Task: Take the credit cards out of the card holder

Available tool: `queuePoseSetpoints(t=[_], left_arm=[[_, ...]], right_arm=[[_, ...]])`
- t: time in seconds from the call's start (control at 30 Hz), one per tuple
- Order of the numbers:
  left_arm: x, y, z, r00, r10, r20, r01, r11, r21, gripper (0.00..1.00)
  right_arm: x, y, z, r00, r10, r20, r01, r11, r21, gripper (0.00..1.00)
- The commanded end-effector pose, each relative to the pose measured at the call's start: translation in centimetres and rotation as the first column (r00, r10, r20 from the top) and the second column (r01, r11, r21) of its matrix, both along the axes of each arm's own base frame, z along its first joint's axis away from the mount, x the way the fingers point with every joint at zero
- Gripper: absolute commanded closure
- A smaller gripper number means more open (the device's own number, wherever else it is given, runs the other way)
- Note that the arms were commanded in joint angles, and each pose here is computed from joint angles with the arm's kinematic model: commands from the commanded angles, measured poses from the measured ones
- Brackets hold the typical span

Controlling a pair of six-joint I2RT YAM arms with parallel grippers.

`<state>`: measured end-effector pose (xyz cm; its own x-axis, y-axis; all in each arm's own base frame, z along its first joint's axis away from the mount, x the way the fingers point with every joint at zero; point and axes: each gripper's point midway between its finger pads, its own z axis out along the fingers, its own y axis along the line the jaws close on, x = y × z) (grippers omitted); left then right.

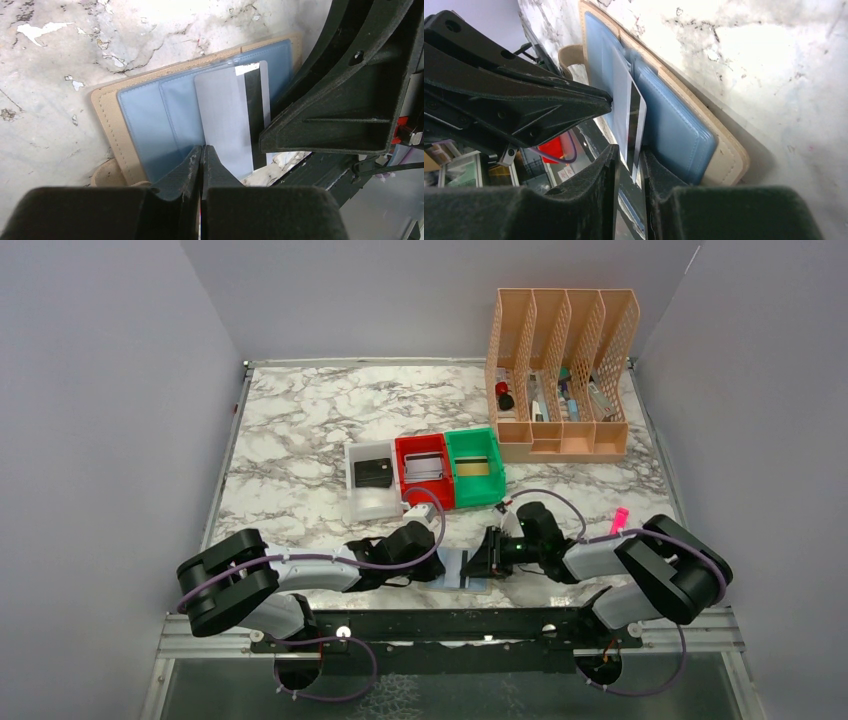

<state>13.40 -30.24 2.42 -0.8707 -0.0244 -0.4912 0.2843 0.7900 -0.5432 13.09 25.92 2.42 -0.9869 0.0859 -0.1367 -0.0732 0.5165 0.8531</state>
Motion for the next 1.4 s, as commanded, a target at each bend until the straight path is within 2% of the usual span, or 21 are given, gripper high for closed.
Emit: queuePoseSetpoints(t=[0.0, 0.17, 0.3, 0.47, 0.67, 0.8, 0.93, 1.07, 1.3, 1.37], left_arm=[[-1.1, 2.6, -2.8, 0.999, -0.012, -0.034, 0.017, 0.990, 0.139, 0.97], [-1.1, 2.6, -2.7, 0.999, -0.013, -0.034, 0.018, 0.991, 0.136, 0.98], [-0.9, 2.5, -2.6, 1.000, -0.009, -0.025, 0.012, 0.991, 0.137, 0.98], [-1.0, 2.6, -2.6, 1.000, -0.014, -0.025, 0.017, 0.990, 0.136, 0.99], [-1.1, 2.9, -2.5, 1.000, -0.004, -0.024, 0.007, 0.992, 0.129, 0.99], [-1.0, 2.9, -2.3, 1.000, -0.005, -0.018, 0.007, 0.992, 0.124, 0.99], [-1.0, 2.7, -2.3, 1.000, -0.013, -0.017, 0.015, 0.992, 0.122, 0.99], [-1.1, 2.7, -2.4, 1.000, -0.016, -0.023, 0.019, 0.992, 0.124, 0.99], [-1.2, 2.9, -2.6, 1.000, -0.013, -0.026, 0.016, 0.991, 0.130, 0.99], [-1.2, 2.8, -2.6, 1.000, -0.013, -0.026, 0.016, 0.992, 0.128, 0.99]], right_arm=[[0.9, 0.2, 0.1, 1.000, -0.023, 0.013, 0.022, 1.000, 0.011, 0.75], [1.1, -0.2, -0.6, 0.999, -0.042, 0.015, 0.042, 0.999, -0.026, 0.87], [0.9, -0.3, -0.9, 0.999, -0.040, 0.009, 0.040, 0.999, -0.037, 0.92], [0.8, -0.7, -1.1, 0.998, -0.057, 0.012, 0.058, 0.997, -0.045, 0.96], [0.9, -1.2, -1.0, 0.997, -0.075, 0.033, 0.078, 0.994, -0.072, 0.96], [1.0, -0.8, -0.5, 0.998, -0.052, 0.044, 0.054, 0.997, -0.051, 0.86], [0.9, -0.2, -0.3, 0.999, -0.033, 0.024, 0.033, 0.999, -0.017, 0.68], [1.0, -0.1, -0.3, 0.999, -0.048, 0.020, 0.048, 0.999, -0.003, 0.64], [0.9, -0.1, -0.4, 0.999, -0.039, 0.020, 0.039, 0.999, -0.010, 0.93], [0.9, -0.5, -0.7, 0.999, -0.044, 0.025, 0.044, 0.998, -0.033, 0.97]])
